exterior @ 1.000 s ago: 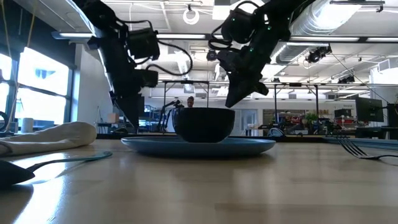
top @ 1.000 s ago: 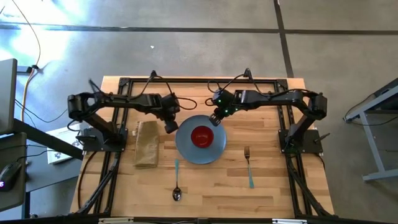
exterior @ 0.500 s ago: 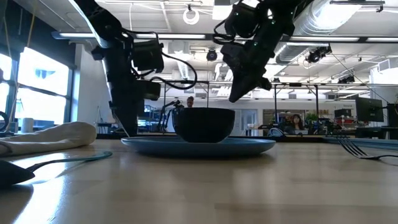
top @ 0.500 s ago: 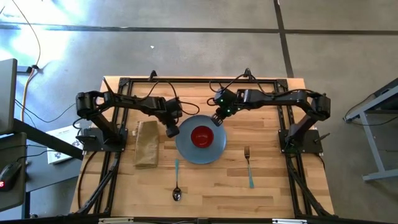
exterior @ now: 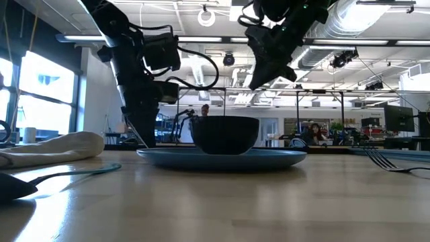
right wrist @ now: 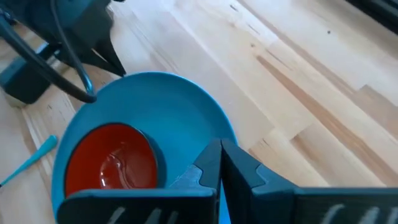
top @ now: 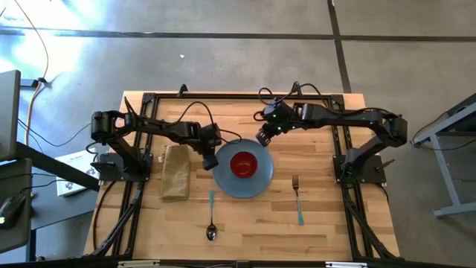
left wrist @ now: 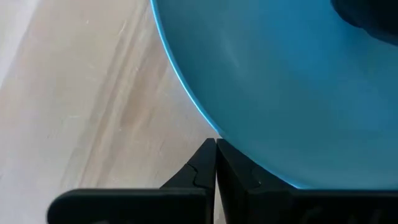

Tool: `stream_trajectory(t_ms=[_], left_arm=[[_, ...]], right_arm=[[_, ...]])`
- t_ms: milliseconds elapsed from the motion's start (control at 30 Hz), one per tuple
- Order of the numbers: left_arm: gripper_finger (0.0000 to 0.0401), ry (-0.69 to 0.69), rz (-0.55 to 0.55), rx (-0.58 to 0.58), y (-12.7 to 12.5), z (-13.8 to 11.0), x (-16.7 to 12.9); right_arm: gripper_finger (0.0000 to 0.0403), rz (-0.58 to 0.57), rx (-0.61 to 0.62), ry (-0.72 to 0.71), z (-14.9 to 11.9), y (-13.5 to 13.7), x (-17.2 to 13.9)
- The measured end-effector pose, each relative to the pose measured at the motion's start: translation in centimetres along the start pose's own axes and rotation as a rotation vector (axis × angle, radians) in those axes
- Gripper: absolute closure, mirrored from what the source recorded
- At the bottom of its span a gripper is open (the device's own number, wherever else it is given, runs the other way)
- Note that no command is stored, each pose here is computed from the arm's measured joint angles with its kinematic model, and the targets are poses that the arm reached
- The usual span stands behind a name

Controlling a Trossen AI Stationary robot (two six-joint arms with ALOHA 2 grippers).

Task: Set table place
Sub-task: Move the blue plate to the center of the table

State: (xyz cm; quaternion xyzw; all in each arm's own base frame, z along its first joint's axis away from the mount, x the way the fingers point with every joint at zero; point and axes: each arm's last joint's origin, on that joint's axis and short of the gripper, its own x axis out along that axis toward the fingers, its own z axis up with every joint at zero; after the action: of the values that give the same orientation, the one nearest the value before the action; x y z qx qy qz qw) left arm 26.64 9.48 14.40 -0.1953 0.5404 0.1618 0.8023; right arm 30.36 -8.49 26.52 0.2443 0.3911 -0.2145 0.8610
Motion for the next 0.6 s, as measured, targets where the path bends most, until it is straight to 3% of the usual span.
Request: stream_trajectory(t_ms=[600], left_arm=[[0.0401,-0.072,-0.008,-0.019,-0.3,0.7,0.0]], right_arm=[[0.0403,-0.073,0.01,-0.036,-0.7,-0.4,-4.3]])
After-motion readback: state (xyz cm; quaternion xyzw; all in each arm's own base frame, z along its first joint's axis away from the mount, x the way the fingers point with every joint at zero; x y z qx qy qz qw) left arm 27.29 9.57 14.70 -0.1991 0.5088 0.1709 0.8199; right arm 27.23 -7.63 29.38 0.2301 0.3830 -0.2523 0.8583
